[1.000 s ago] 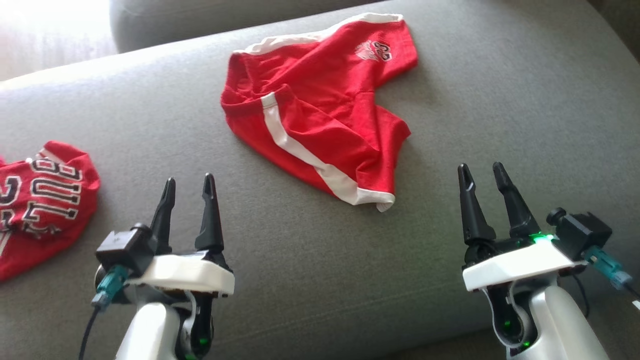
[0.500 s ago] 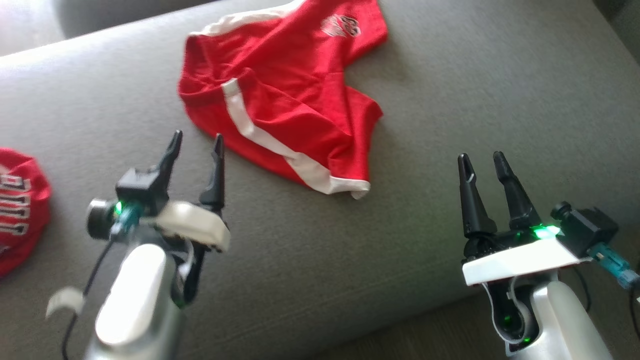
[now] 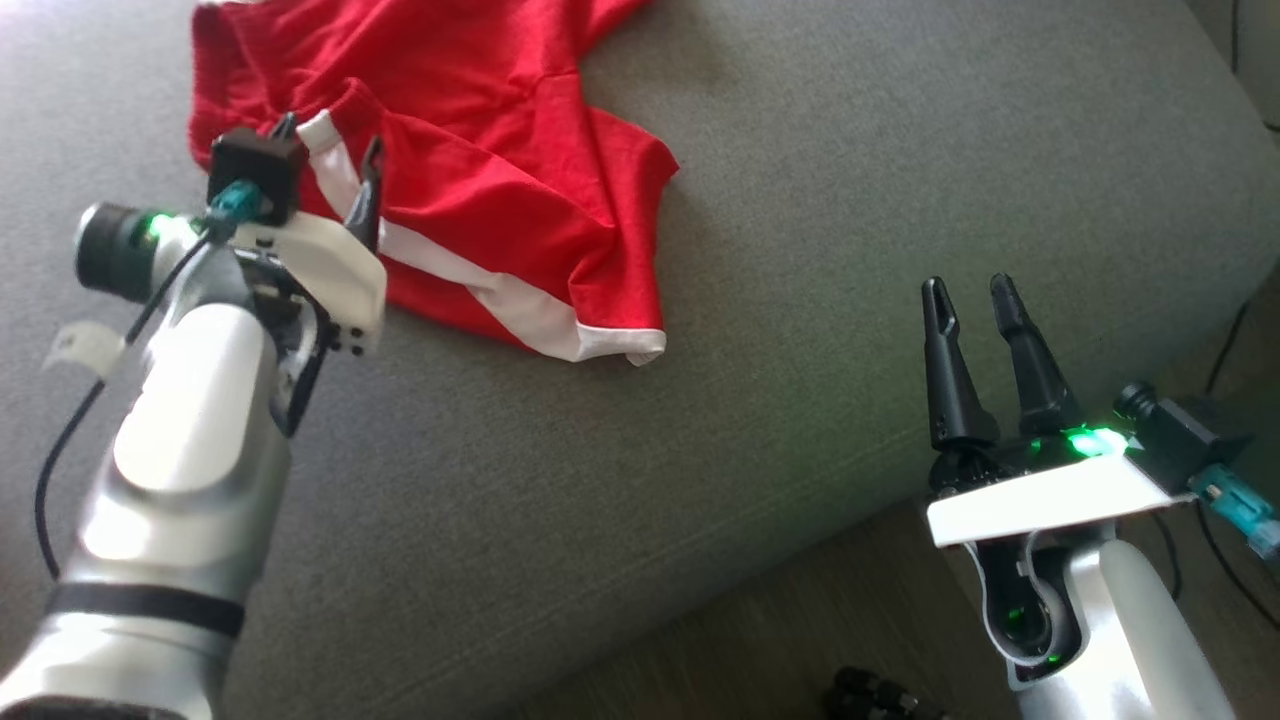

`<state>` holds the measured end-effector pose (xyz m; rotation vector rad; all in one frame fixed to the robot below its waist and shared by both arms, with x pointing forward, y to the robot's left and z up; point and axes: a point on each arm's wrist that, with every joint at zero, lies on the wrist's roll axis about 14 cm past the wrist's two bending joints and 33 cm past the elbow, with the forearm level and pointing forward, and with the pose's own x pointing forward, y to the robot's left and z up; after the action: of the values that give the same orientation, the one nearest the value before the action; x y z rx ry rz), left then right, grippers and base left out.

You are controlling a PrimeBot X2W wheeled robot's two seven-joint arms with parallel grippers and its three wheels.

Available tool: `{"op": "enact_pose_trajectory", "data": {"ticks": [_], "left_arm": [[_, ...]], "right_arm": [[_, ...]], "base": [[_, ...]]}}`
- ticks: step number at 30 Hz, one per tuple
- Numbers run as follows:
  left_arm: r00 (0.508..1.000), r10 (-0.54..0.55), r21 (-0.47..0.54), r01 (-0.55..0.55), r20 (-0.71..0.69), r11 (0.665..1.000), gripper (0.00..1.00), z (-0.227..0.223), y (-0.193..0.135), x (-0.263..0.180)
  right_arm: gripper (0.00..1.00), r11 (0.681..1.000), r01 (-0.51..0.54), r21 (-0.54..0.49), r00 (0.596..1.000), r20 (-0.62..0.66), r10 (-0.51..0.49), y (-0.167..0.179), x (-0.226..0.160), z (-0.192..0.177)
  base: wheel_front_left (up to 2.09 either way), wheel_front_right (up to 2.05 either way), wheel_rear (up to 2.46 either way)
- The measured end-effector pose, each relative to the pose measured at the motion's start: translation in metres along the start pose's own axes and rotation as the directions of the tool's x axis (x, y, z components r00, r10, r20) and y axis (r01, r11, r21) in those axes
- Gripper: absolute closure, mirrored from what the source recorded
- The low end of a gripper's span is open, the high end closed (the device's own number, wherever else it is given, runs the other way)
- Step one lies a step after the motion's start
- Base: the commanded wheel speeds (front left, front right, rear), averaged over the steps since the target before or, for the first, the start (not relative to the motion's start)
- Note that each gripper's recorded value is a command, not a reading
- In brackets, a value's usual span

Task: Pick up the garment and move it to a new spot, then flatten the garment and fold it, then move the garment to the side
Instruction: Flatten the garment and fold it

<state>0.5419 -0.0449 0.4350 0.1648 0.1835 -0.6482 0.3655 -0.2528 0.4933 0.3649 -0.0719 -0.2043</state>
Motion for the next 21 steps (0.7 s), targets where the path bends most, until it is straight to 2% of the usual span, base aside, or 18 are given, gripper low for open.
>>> {"op": "enact_pose_trajectory", "data": {"ticks": [3, 8, 16, 17, 18, 21], "left_arm": [[0.998, -0.016, 0.051, 0.019, -0.053, 0.999, 0.0, -0.013, 0.003, 0.009], [0.994, -0.027, 0.062, 0.034, -0.102, 0.997, 0.0, -0.026, 0.008, 0.017], [0.981, -0.071, 0.138, 0.097, -0.179, 0.986, 0.0, -0.041, 0.007, 0.022], [0.979, -0.079, 0.147, 0.108, -0.19, 0.983, 0.55, -0.043, 0.007, 0.023], [0.976, -0.08, 0.151, 0.111, -0.201, 0.982, 1.0, -0.044, 0.007, 0.023], [0.973, -0.078, 0.151, 0.112, -0.218, 0.982, 1.0, -0.047, 0.01, 0.023]], "right_arm": [[0.0, 1.0, 0.01, -0.007, 1.0, -0.008, -0.01, -0.003, 0.001, -0.002], [0.0, 1.0, 0.014, -0.005, 1.0, -0.014, -0.014, -0.004, 0.003, -0.004], [0.0, 1.0, -0.002, -0.001, 0.999, -0.036, 0.002, 0.001, 0.008, -0.013], [0.0, 1.0, -0.004, -0.001, 0.999, -0.037, 0.004, 0.002, 0.008, -0.014], [0.0, 1.0, -0.007, -0.001, 0.999, -0.038, 0.007, 0.003, 0.009, -0.014], [0.0, 1.0, -0.016, -0.001, 0.999, -0.029, 0.016, 0.005, 0.012, -0.012]], "base": [[0.0, 0.0, 0.0], [0.0, 0.0, 0.0], [0.0, 0.0, 0.0], [0.0, 0.0, 0.0], [0.0, 0.0, 0.0], [0.0, 0.0, 0.0]]}}
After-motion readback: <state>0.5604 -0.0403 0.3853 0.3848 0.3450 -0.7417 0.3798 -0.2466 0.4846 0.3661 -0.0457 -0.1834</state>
